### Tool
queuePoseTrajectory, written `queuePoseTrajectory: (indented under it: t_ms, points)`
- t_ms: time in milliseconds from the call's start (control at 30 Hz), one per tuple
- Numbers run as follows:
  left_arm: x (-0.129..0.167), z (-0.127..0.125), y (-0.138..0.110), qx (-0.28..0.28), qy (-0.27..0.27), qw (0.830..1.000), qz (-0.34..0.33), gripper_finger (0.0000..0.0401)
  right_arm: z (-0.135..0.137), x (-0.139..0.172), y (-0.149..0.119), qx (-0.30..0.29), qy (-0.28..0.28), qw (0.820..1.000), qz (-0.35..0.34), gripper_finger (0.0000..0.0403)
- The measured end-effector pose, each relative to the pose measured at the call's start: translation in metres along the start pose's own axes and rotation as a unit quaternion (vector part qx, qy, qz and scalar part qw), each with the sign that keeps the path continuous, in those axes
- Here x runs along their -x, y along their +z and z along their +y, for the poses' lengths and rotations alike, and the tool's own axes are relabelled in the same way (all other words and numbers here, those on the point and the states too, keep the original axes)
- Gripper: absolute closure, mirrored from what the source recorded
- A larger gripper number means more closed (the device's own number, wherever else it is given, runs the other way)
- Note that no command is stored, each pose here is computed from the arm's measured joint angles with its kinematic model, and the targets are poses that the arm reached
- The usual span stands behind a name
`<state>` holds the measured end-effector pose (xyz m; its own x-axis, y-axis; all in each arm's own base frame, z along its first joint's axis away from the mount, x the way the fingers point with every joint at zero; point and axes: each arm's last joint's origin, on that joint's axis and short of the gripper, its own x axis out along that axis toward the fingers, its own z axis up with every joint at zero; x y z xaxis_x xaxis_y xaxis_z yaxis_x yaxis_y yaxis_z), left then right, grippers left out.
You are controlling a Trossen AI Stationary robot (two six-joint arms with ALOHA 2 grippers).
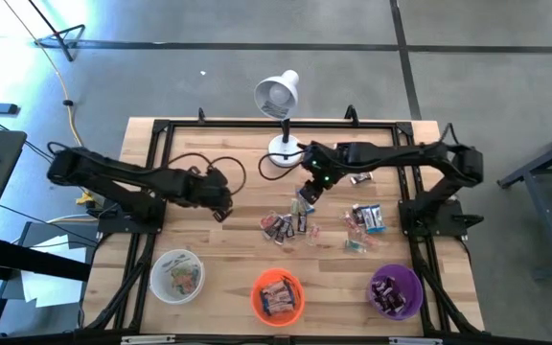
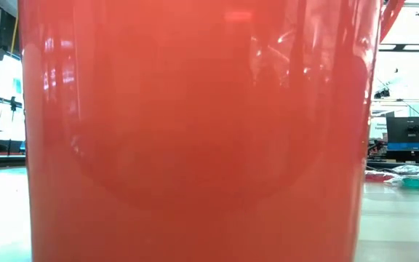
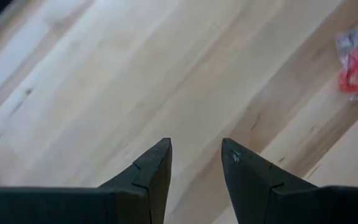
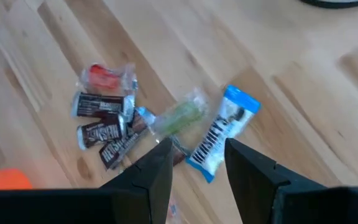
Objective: Organize candy in baskets
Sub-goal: Put the white chocolate bar into the orange bucket
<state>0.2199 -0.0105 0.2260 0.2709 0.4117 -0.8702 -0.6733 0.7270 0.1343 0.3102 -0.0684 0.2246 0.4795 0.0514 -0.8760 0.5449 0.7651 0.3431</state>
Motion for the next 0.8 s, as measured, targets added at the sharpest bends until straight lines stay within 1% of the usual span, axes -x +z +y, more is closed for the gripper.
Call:
queuePoseTrajectory:
  t_ms: [67,167,333,533,800]
  points:
    - [0.006,0.006,-0.002,0.013,-0.002,1.000,-0.019,0.0272,-0.003,-0.009,0.003,0.004,0.006,1.000,0.007,0.0263]
    - [0.013,0.016,-0.005,0.023,-0.003,0.999,-0.038,0.0272,-0.010,-0.021,0.005,0.004,0.001,1.000,0.022,0.0263]
    - [0.023,0.028,-0.010,0.036,-0.006,0.997,-0.067,0.0272,-0.019,-0.040,0.008,-0.009,0.010,0.999,0.043,0.0263]
    - [0.031,0.043,-0.014,0.039,0.005,0.997,-0.073,0.0272,-0.025,-0.065,0.004,-0.034,-0.003,0.996,0.078,0.0263]
    - [0.040,0.055,-0.014,0.036,0.000,0.995,-0.091,0.0272,-0.030,-0.082,0.002,-0.055,-0.024,0.994,0.093,0.0263]
